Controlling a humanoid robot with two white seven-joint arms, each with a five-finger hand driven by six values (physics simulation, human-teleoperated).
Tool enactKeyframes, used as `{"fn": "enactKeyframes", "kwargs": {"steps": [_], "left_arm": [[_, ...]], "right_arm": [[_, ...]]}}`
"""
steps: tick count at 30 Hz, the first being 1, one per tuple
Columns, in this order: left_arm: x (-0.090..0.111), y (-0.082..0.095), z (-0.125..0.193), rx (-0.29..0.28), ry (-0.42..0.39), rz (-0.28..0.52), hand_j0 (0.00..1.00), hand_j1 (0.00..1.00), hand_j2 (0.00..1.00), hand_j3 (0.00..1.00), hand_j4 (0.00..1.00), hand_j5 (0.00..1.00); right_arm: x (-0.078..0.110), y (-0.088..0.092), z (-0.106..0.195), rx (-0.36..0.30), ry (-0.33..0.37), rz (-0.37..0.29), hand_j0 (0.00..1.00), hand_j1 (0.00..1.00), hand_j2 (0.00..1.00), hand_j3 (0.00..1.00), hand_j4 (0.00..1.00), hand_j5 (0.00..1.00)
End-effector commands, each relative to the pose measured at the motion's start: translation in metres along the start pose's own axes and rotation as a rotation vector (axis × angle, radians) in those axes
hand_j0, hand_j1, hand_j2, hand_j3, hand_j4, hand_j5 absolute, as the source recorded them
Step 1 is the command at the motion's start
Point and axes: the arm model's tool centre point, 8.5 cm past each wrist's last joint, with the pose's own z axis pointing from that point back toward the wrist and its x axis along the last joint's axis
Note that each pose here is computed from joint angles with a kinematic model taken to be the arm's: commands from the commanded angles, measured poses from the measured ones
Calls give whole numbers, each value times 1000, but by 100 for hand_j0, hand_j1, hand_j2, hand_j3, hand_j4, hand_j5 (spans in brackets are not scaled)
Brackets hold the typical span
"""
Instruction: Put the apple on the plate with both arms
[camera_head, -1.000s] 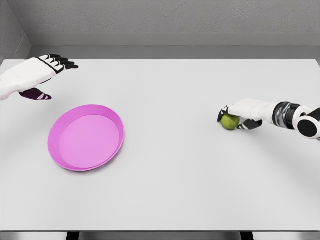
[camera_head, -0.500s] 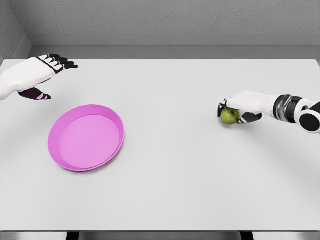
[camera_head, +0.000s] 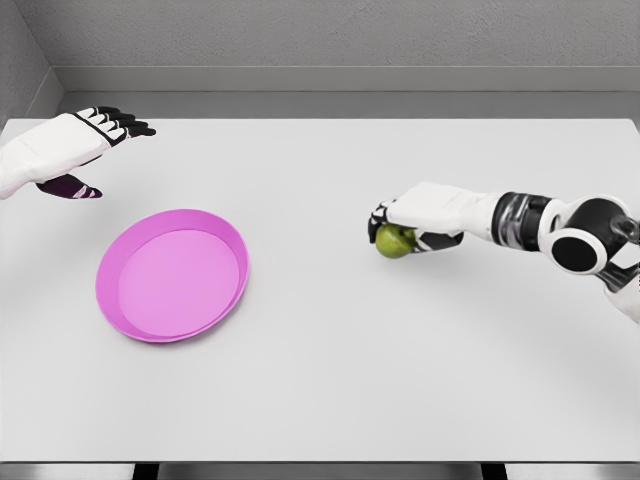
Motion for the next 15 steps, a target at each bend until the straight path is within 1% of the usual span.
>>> {"fn": "enactKeyframes", "kwargs": {"steps": [1, 4, 6, 11, 15], "left_arm": [[0, 1, 0, 6, 1, 4, 100, 100, 100, 100, 100, 100], [0, 1, 0, 6, 0, 4, 100, 100, 100, 100, 100, 100], [0, 2, 0, 10, -1, 6, 100, 100, 100, 100, 100, 100], [1, 3, 1, 12, -2, 2, 100, 100, 100, 100, 100, 100], [2, 2, 0, 12, -3, 4, 100, 100, 100, 100, 100, 100]], "right_arm": [[16, -4, -11, -15, -49, 2, 50, 50, 50, 50, 50, 50], [30, -6, -23, -23, -91, -1, 50, 50, 50, 50, 50, 50], [33, -6, -26, -24, -100, -3, 50, 50, 50, 50, 50, 50], [52, -6, -41, -25, -151, -8, 50, 50, 50, 50, 50, 50], [55, -7, -44, -27, -158, -10, 50, 50, 50, 50, 50, 50]]}}
